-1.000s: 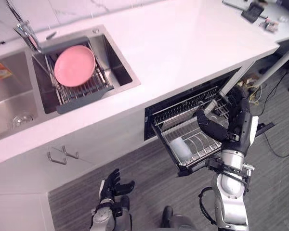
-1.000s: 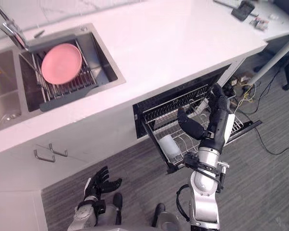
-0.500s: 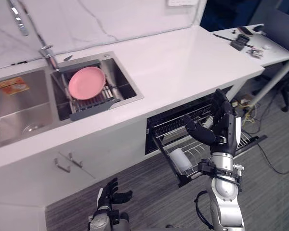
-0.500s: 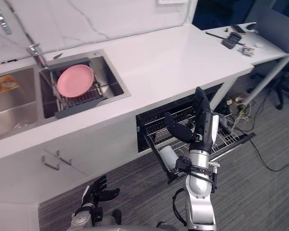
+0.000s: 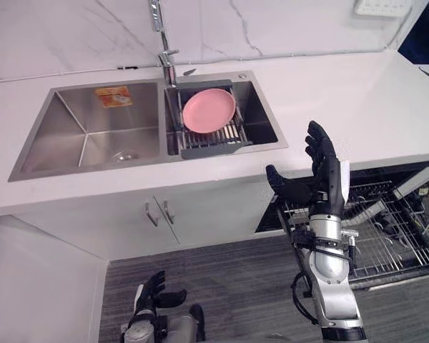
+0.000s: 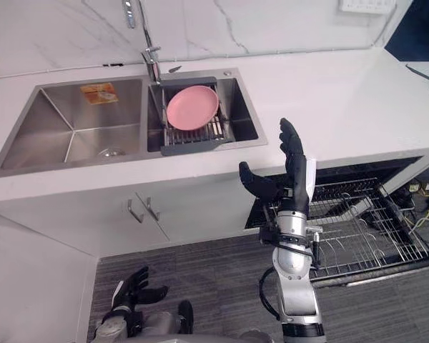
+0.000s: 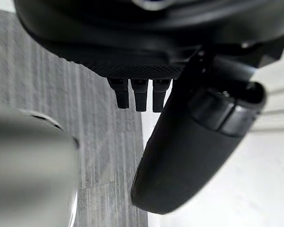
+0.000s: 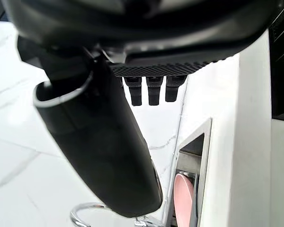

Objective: Walk over to the sink, pick up the cup, carry it to the dishwasher, place the cup inside the dishwasher, then close the dishwasher door

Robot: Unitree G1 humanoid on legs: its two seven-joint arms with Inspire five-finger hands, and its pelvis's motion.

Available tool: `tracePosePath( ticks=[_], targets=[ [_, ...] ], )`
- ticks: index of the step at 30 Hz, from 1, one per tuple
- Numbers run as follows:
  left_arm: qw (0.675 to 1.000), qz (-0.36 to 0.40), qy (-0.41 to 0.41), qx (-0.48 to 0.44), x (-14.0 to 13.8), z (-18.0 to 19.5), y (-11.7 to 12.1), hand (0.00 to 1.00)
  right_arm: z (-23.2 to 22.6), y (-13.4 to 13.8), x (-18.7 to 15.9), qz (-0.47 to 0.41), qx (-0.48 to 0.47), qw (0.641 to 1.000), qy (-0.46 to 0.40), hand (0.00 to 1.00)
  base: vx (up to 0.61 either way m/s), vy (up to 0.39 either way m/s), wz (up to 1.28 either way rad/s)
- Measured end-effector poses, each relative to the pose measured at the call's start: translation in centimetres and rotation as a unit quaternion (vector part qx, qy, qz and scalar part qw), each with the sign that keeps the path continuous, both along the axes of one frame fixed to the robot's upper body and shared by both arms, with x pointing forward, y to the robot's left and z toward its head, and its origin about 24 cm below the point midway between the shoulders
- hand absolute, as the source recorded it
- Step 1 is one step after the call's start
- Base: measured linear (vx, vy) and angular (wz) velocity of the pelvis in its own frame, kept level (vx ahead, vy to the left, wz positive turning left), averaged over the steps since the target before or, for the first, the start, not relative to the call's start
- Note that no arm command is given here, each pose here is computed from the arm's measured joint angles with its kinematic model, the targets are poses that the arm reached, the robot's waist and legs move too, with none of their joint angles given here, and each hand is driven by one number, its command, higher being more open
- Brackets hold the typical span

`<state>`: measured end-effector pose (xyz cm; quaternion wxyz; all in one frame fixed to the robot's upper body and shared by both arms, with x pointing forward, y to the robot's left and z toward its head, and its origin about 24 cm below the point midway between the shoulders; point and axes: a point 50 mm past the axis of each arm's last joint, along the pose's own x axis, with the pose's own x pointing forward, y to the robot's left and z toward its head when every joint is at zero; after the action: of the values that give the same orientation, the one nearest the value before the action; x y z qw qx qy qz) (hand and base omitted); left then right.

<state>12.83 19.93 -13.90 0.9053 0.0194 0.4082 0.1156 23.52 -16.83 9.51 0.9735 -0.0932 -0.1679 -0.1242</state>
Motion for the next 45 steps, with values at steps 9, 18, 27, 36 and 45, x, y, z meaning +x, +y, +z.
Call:
tracePosePath(
  ticks=[9, 18, 27, 36, 45],
  targets=[
    [1.0, -0.024, 0.013, 0.011, -0.7, -0.2, 0.1, 0.9, 0.1, 0.3, 0.4, 0.015, -0.029, 0.999, 0.002, 0.9, 0.26, -0.02, 0.48],
    [0.999, -0.043, 0.012, 0.004, -0.5, -0.4, -1.3, 0.9, 1.3, -0.8, -1.6, -0.006, -0.046, 0.999, -0.02, 0.9, 0.29, -0.087, 0.12],
    [0.999, -0.051, 0.006, 0.012, 0.0, -0.2, -1.4, 0.9, 1.4, -1.1, -1.9, -0.011, -0.055, 0.998, -0.025, 0.9, 0.09, 0.116, -0.05],
    [0.999, -0.044, 0.022, 0.023, -0.4, -0.4, -0.8, 0.9, -1.3, -1.6, -2.7, -0.001, -0.074, 0.996, 0.047, 0.9, 0.0, -0.014, -0.05],
    [0.997, -0.064, 0.038, 0.014, -1.1, -0.9, -1.4, 0.9, -2.7, -1.7, -2.6, -0.002, -0.084, 0.993, 0.082, 0.9, 0.0, 0.0, 0.0]
  ],
)
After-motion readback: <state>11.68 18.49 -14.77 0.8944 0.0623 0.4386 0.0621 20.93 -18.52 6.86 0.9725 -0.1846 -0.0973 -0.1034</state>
